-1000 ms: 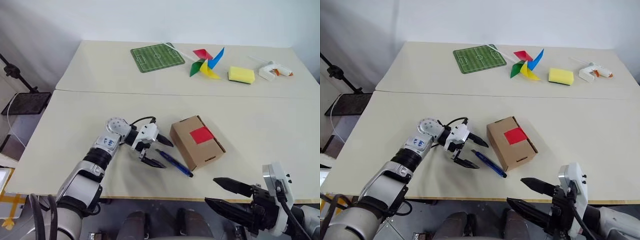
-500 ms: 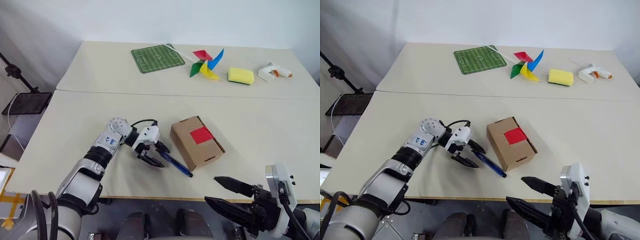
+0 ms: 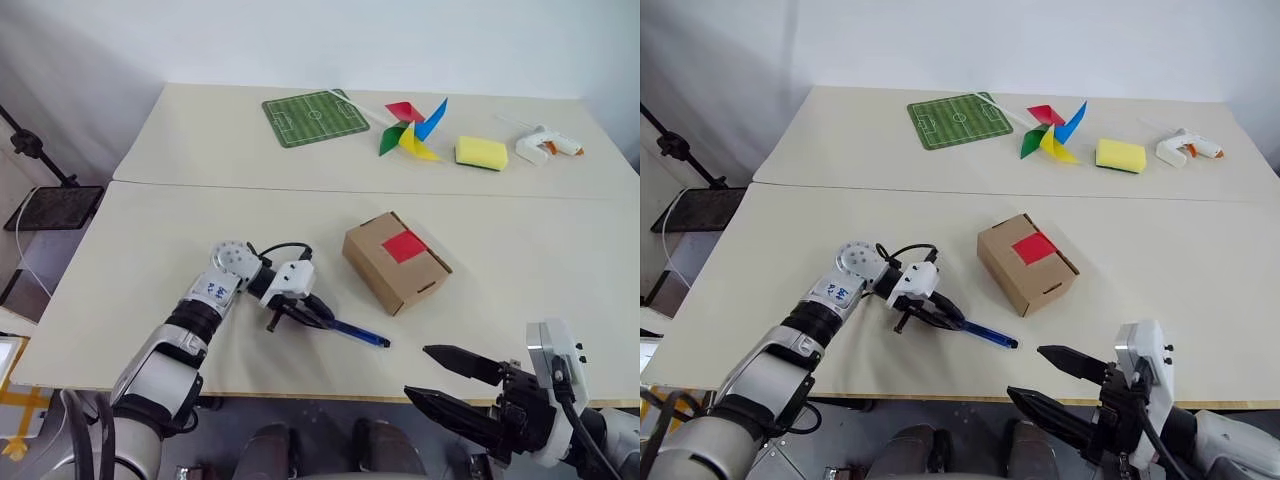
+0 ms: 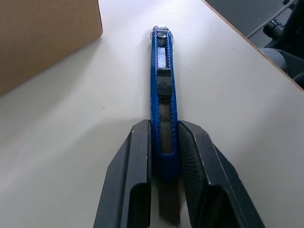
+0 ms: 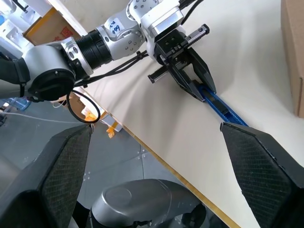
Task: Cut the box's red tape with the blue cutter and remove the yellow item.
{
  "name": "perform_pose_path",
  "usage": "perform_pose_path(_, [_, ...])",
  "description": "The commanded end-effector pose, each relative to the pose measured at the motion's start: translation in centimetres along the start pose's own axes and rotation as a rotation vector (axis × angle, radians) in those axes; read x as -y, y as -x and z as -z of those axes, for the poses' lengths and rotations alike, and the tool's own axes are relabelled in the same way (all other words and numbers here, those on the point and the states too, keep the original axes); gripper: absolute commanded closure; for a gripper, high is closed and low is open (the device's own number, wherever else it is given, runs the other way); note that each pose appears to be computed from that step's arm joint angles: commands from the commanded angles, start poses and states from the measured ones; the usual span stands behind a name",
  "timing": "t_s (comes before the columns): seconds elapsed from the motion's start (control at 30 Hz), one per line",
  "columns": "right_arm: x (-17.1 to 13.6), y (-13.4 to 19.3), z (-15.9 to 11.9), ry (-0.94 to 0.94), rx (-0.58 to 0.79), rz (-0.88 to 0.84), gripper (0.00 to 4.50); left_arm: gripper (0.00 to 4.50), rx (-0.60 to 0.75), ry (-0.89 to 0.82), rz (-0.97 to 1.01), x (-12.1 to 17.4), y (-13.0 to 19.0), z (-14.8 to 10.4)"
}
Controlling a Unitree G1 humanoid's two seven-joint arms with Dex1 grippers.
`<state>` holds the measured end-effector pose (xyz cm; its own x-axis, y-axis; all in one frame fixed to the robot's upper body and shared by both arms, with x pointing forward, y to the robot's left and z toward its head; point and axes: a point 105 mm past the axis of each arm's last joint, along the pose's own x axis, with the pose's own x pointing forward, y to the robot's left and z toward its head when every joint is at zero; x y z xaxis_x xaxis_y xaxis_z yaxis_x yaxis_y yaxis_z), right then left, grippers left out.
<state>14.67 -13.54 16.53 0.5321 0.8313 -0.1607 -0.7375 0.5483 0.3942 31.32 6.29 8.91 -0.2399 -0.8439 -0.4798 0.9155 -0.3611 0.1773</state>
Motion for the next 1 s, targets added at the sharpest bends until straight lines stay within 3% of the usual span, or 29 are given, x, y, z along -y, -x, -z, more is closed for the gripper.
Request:
perform_pose_path(0.03, [-0.5, -0.1, -0.2, -0.045, 0.012, -0.021, 0.00, 3.74, 0.041, -0.079, -0.032, 0.9, 0.0, -0.1])
perform_pose_path(0.13, [-0.6, -0.1, -0.2, -0.103, 0.010, -0.020, 0.00, 3.74, 0.112, -0.158, -0.097, 0.7, 0.5, -1.4])
perform_pose_path(0.23, [0.9, -0.1, 0.3, -0.287, -0.021, 0.065, 0.00, 3.74, 0.240, -0.377, -0.232, 0.8, 1.6, -4.8])
perform_pose_path(0.33, [2.8, -0.3, -1.1, -0.430, 0.049, 0.137, 0.00, 3.74, 0.267, -0.497, -0.302, 1.2, 2.4, -6.4])
perform_pose_path(0.6, [4.0, -1.4, -2.3, -0.431, 0.063, 0.107, 0.00, 3.74, 0.248, -0.558, -0.292, 2.0, 2.0, -7.0])
perform_pose_path(1.0, [3.2, -3.6, -1.8, -0.386, -0.083, 0.000, 0.00, 3.74, 0.238, -0.552, -0.288, 2.0, 1.1, -6.8])
